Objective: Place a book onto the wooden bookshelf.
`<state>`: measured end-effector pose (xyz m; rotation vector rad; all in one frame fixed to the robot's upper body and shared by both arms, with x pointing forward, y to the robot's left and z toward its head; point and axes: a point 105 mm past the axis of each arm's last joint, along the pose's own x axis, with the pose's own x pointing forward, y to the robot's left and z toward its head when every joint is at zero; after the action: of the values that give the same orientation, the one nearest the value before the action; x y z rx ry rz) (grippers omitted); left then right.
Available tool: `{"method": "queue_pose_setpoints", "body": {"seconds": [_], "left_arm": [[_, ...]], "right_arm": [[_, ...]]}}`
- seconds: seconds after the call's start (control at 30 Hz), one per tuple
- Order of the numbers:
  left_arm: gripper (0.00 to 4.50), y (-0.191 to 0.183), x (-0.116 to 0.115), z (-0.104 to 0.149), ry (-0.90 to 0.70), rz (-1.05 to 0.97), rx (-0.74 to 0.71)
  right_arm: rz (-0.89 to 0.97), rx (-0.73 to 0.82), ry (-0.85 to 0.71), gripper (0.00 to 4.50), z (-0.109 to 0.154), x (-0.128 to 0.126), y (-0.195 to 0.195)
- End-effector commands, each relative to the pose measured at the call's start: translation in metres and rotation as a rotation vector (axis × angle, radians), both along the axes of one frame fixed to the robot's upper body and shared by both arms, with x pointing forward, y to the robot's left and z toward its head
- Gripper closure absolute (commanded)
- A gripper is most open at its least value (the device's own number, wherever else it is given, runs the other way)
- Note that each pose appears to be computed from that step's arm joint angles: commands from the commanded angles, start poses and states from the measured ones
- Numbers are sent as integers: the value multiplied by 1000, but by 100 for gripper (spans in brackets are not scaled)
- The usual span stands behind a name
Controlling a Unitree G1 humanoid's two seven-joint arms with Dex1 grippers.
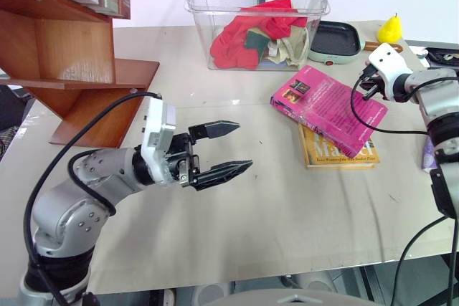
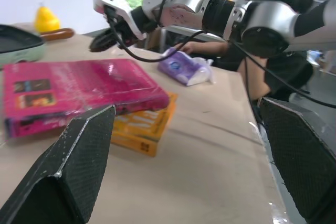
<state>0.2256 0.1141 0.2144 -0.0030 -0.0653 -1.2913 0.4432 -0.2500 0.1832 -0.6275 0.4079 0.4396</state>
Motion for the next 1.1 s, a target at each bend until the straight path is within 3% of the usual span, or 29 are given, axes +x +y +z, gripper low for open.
{"method": "queue_pose_setpoints", "body": {"seconds": [0.03,0.23,0.5,0.63,0.73,0.8,0.97,1.07,1.1], "left_arm": [[0,2,-6,6,-42,18,1],[0,8,-5,-4,-14,60,2],[0,14,1,-17,32,71,30],[0,15,16,-46,153,166,119],[0,3,24,-59,267,165,106],[0,-3,34,-68,348,197,93],[0,-20,59,-72,545,207,6],[0,-30,75,-77,691,210,-22],[0,-34,80,-76,715,212,-35]], "right_arm": [[117,15,29,447,9,-3,12],[264,66,64,447,10,-9,39],[277,89,47,447,2,-15,43],[279,119,-123,447,36,-33,24],[362,262,-196,383,58,-79,22],[413,371,-210,290,64,-116,28],[468,456,-115,87,41,-208,53],[495,471,-134,4,35,-248,74],[491,474,-147,4,35,-257,78]]}}
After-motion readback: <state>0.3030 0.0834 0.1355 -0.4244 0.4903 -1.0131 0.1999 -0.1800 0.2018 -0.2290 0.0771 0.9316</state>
